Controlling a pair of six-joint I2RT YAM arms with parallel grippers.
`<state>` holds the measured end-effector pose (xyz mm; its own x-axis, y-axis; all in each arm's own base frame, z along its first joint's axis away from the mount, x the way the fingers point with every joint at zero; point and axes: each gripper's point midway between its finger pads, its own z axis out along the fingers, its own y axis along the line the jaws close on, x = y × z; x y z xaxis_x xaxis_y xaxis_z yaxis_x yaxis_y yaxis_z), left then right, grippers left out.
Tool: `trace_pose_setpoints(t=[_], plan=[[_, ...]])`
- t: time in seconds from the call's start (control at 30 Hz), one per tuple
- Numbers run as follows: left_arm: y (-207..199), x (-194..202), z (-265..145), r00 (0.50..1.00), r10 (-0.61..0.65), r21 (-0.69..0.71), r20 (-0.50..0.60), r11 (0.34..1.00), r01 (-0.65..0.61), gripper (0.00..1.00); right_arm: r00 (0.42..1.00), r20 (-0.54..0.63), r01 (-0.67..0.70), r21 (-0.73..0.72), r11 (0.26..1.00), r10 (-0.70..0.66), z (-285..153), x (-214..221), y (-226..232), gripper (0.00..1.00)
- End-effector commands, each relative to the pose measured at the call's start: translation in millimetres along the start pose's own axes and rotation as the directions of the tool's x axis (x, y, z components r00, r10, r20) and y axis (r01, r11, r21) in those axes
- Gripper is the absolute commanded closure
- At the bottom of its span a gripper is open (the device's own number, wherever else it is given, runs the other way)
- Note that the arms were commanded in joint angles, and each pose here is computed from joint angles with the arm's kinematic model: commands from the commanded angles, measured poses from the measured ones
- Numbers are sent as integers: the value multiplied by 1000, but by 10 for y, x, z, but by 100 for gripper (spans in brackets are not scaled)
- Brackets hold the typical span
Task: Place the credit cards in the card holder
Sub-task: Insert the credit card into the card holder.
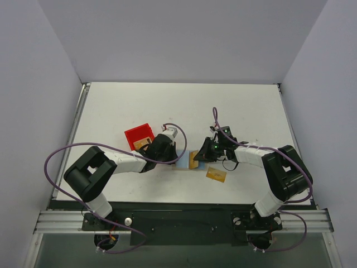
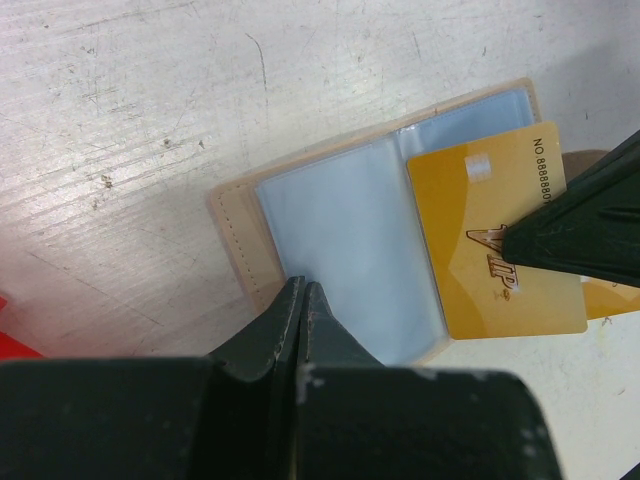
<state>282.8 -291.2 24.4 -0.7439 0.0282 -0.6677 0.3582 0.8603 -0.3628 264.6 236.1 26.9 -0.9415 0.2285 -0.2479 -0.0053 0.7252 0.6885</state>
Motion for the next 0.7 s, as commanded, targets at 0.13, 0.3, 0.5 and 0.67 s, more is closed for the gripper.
trace_pose_setpoints(t=[0.13, 0.3, 0.5, 0.67], plan=[[96, 177, 15, 998, 6, -27, -58, 1000, -8, 100, 1000, 16, -1, -35, 999, 1, -56, -35, 78, 100], [113, 193, 12, 998, 6, -30, -61, 1000, -8, 100, 1000, 25, 1, -49, 999, 0, -76, -59, 117, 100], [107, 184, 7, 998, 3, -29, -59, 1000, -5, 100, 999, 35, 3, -59, 998, -1, -94, -87, 152, 100], [115, 193, 6, 998, 5, -31, -61, 999, -7, 100, 999, 38, 7, -69, 998, -5, -107, -95, 181, 100]])
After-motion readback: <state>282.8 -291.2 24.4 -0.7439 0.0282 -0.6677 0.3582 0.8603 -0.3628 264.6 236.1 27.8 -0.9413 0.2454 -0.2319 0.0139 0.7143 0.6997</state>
